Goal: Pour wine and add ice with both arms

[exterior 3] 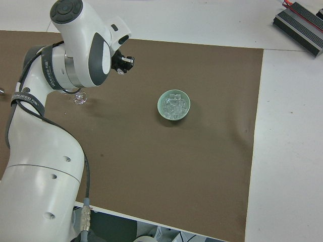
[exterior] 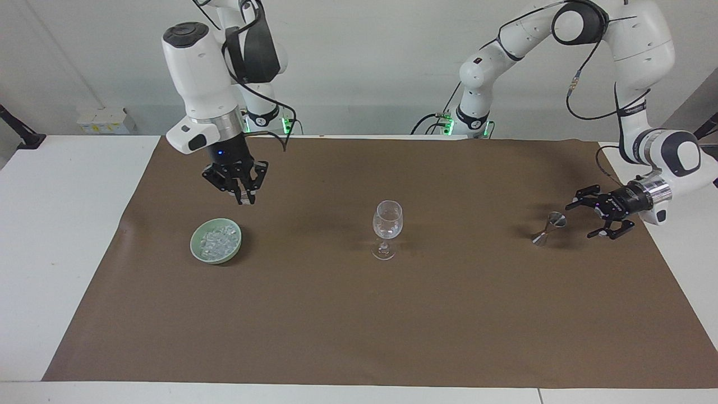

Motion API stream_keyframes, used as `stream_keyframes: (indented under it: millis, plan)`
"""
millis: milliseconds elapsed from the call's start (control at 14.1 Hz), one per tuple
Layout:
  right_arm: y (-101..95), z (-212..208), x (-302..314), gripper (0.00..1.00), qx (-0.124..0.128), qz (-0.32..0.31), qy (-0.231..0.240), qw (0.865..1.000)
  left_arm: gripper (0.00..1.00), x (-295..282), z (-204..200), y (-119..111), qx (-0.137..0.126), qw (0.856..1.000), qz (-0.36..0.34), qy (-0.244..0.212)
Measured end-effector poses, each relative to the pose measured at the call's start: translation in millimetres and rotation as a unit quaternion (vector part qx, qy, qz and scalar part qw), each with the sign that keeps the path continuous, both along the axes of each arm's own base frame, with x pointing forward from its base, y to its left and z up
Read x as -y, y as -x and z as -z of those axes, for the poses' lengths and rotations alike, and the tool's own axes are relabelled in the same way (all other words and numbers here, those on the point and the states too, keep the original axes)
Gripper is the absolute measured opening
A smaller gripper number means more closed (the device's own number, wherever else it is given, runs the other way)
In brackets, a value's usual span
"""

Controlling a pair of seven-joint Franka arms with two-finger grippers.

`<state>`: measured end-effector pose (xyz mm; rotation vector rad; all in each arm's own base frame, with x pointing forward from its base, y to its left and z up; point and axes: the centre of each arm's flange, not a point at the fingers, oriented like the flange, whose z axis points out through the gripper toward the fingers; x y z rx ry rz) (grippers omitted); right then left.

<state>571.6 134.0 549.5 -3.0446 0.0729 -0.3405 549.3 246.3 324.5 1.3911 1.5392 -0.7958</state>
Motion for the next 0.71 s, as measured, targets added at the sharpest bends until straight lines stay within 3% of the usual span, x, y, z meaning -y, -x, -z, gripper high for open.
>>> stream_keyframes:
  millis: [353,707]
  plan:
    - [12.8,-9.7,-77.8,0.22,0.025,0.047,-0.08,0.995,1.0,31.1,-92.3,-18.6,0.054,0.99,0.064,-0.112]
    - [20.9,-2.5,-133.3,0.22,0.034,0.082,-0.131,0.987,1.0,101.6,-163.8,-25.9,0.109,0.957,0.149,-0.224]
